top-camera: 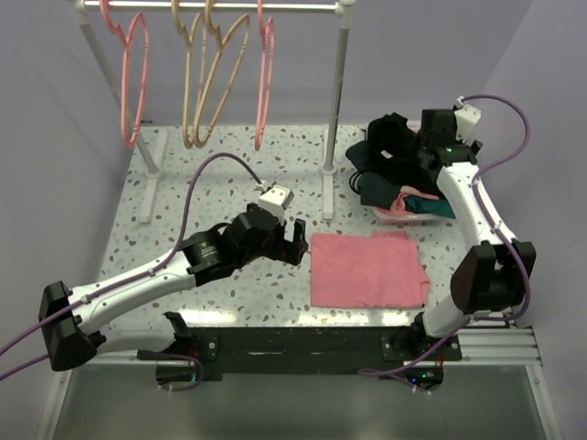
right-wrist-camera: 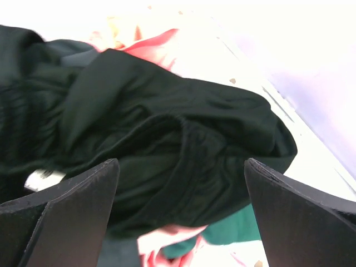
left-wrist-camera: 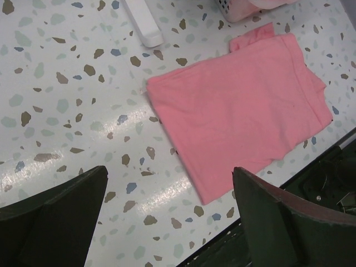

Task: Place the shorts on the hanger

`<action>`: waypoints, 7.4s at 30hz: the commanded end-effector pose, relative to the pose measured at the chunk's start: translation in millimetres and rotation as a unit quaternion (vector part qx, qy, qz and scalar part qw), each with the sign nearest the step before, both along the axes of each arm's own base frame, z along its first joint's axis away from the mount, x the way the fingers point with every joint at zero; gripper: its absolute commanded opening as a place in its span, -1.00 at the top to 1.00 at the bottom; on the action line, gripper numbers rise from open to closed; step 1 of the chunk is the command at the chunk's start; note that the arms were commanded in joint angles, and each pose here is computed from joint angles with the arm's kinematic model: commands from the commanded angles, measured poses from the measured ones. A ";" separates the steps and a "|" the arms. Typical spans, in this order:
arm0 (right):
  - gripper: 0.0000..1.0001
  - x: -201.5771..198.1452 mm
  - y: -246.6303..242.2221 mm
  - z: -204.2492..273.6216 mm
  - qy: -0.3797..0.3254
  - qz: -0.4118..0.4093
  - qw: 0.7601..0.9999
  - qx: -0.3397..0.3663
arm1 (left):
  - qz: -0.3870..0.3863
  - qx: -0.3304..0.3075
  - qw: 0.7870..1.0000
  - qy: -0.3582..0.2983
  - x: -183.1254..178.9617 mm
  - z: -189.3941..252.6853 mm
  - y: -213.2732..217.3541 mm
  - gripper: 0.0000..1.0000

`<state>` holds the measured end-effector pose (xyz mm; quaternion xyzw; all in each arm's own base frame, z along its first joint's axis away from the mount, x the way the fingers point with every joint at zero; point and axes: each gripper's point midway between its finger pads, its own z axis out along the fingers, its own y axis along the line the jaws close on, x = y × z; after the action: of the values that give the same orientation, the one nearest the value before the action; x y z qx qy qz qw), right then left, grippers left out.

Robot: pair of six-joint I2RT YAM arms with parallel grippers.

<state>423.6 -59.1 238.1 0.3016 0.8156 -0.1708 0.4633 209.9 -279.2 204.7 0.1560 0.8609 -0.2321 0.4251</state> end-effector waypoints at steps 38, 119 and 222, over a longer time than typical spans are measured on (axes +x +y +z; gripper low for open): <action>1.00 -31.3 68.5 345.4 -0.425 0.221 0.873 0.085 | 0.038 -0.065 0.993 -0.088 20.5 78.0 4.0 -1.00; 1.00 -148.3 155.7 427.9 -0.506 0.415 0.742 0.145 | 0.079 -0.249 0.884 -0.388 22.4 425.2 32.0 1.00; -0.04 -104.1 263.1 -84.0 0.038 0.452 0.864 0.218 | 0.134 0.028 0.953 -0.271 199.8 278.5 82.6 0.17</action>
<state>310.4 194.9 141.5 -0.0011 0.9081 0.2119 0.3613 434.1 -207.0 416.8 0.1115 0.7845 -0.0605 0.6071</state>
